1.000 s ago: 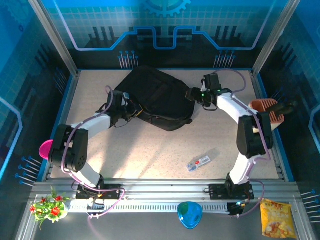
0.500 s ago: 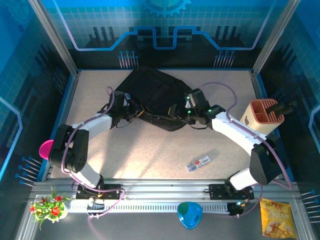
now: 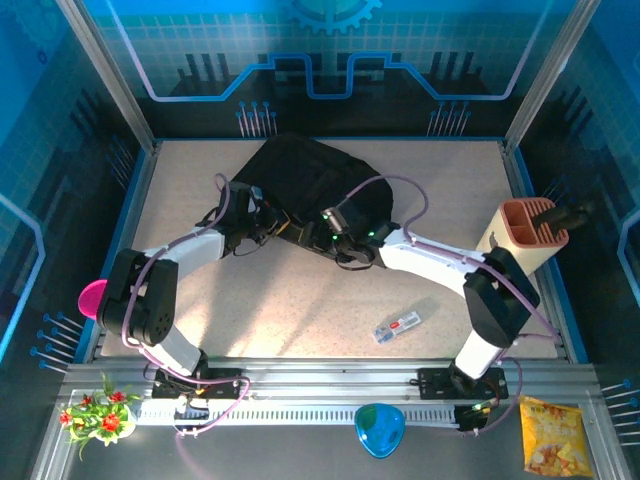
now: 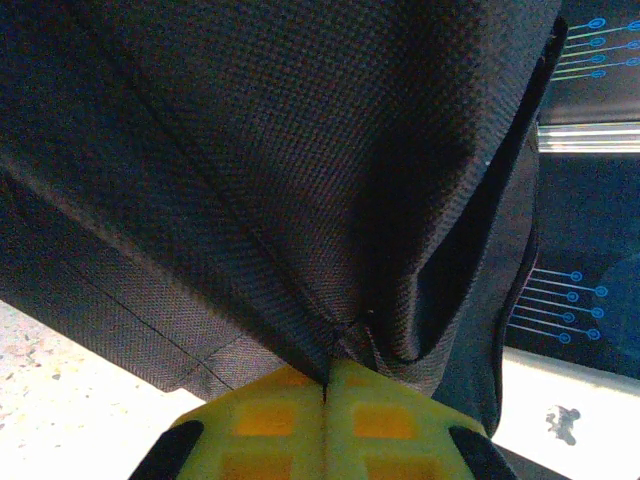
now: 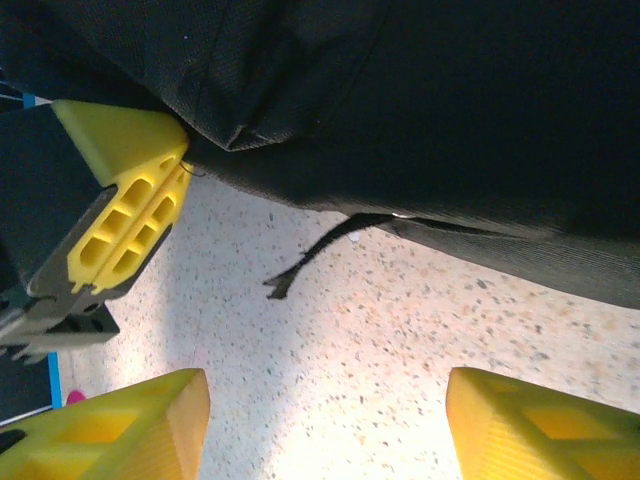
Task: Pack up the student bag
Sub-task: Zip the student bag at the top-center of the table.
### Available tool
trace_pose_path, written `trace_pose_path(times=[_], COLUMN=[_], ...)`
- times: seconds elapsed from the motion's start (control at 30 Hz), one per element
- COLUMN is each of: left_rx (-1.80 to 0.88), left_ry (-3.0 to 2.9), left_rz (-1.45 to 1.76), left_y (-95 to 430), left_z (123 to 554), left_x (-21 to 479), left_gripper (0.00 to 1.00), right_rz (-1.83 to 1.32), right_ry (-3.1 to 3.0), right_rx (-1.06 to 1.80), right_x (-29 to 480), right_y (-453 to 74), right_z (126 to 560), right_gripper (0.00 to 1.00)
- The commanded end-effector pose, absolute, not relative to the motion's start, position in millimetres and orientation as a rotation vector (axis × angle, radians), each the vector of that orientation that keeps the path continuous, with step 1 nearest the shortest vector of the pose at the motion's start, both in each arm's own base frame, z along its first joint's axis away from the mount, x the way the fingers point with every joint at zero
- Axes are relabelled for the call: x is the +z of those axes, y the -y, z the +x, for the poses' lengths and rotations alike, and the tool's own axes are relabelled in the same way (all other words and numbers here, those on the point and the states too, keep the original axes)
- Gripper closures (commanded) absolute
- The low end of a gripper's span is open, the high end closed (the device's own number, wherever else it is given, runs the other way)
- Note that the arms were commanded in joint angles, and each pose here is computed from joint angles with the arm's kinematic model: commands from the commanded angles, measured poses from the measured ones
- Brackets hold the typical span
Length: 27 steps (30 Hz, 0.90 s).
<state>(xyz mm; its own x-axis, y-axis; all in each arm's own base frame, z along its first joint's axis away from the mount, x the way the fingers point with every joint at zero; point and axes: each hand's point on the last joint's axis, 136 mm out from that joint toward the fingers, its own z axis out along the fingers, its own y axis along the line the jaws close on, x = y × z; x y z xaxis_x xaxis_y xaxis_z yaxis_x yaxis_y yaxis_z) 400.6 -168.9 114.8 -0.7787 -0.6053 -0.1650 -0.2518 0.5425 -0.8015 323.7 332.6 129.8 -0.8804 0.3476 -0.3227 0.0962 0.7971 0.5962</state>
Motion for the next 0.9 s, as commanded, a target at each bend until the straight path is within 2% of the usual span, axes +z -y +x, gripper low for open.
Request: trace_pose_path(times=[0.0,0.33,0.47,0.67,0.87], left_rx=[-1.211,-1.242,-1.249,-1.243,-1.235], left_ry=[-2.331,-2.342,-2.343,-2.349,-2.350], left_rz=[-0.604,-0.600,-0.604,-0.606,-0.606], left_y=[182.4,185.9,186.6,185.9,185.7], left_z=[394.8,392.0,391.5,391.9,393.6], left_x=[139.7,139.6,138.8,137.5,138.0], left_gripper=[1.00,1.00,1.00,1.00,1.00], right_rz=[0.420,0.525,0.549,0.571,0.573], right_ry=[-2.497,-2.519,-2.547,-2.550,-2.539], right_rx=[0.784,0.644,0.593,0.530,0.517], right_x=[134.9,111.9,101.3,97.8,100.4], right_y=[-342.3,-350.5,-349.2,-339.2,-333.2], right_z=[339.0,359.6,363.4,363.6,363.4], right_gripper=[0.35,0.37,0.48,0.56,0.72])
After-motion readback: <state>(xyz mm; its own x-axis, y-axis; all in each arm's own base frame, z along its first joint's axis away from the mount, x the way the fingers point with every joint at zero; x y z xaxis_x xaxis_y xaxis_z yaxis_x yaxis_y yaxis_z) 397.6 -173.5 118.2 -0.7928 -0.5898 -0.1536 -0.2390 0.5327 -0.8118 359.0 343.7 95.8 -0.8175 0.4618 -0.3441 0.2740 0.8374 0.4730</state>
